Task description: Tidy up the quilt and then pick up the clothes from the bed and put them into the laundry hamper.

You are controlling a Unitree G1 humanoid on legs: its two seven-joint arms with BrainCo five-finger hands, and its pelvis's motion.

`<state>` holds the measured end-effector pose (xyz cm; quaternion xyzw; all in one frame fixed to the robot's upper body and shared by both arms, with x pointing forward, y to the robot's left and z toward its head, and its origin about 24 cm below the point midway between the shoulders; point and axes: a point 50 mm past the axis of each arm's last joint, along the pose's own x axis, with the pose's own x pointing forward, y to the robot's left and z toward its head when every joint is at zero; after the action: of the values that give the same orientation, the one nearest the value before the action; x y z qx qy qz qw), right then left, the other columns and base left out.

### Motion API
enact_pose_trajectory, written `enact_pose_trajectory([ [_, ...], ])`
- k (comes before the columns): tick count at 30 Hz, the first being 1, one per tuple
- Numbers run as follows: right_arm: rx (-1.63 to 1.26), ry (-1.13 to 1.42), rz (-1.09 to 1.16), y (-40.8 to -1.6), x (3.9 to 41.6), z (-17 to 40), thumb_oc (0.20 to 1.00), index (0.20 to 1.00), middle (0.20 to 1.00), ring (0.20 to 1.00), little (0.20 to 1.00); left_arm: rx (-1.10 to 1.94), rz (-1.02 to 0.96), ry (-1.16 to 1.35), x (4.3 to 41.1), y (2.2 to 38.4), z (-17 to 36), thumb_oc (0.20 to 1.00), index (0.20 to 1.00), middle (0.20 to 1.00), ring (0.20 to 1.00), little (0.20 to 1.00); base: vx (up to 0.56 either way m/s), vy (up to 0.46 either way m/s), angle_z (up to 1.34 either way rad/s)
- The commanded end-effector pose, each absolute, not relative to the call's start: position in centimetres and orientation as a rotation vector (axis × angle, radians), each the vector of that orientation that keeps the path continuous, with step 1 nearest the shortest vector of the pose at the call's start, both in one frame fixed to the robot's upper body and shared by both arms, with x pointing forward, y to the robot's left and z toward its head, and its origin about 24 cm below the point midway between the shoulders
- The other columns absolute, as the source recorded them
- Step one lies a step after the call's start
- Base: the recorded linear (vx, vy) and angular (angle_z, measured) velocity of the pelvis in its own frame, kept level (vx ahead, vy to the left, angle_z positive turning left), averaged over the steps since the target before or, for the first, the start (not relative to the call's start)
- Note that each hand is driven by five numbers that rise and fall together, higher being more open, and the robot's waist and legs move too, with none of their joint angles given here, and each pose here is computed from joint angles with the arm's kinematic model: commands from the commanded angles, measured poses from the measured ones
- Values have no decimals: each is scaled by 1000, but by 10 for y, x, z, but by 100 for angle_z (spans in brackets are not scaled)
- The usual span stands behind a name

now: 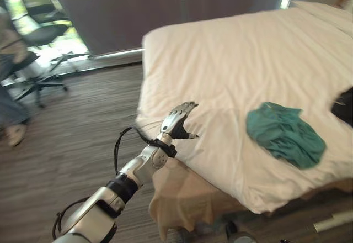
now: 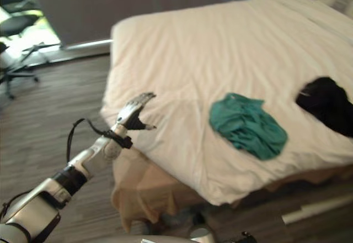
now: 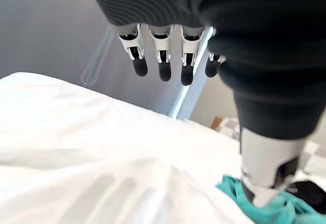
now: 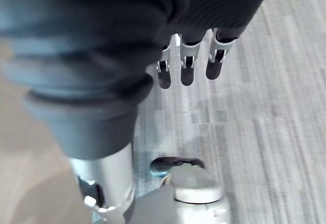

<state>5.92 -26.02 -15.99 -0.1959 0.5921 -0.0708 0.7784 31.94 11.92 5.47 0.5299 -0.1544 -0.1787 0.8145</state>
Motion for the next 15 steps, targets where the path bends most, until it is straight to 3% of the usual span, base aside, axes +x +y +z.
enact_pose_trajectory([
  [1, -544, 1220, -139, -269, 87, -153, 1000, 1000, 1000, 1000, 1000, 1251, -241, -306, 352, 135, 74, 1000, 1000, 1000, 1000, 1000, -60, 21, -126],
  [5, -587, 1223, -127, -271, 89, -152, 1000, 1000, 1000, 1000, 1000, 1347, -260, -118, 352, 145, 39, 1000, 1000, 1000, 1000, 1000, -61, 4, -90],
  [6, -587, 1223, -128, -272, 89, -152, 1000, 1000, 1000, 1000, 1000, 1347, -261, -120, 352, 144, 39, 837, 837, 837, 837, 837, -8, 18, -33],
  [7, -590, 1229, -143, -275, 87, -151, 1000, 1000, 1000, 1000, 1000, 1371, -274, -90, 352, 145, 33, 206, 206, 206, 206, 206, 7, 26, -15],
  [11, -521, 1176, -346, -303, 98, -137, 1000, 1000, 1000, 1000, 1000, 1379, -318, -12, 346, 146, 16, 200, 200, 200, 200, 200, -6, 47, 4],
  [13, -544, 960, -530, -347, 152, -94, 1000, 1000, 1000, 1000, 1000, 1266, -348, -20, 335, 142, 10, 200, 200, 200, 200, 200, -60, 44, 8],
  [15, -563, 896, -588, -364, 167, -75, 1000, 1000, 1000, 1000, 1000, 1191, -366, -6, 326, 140, 4, 200, 200, 200, 200, 200, -67, 8, 16],
])
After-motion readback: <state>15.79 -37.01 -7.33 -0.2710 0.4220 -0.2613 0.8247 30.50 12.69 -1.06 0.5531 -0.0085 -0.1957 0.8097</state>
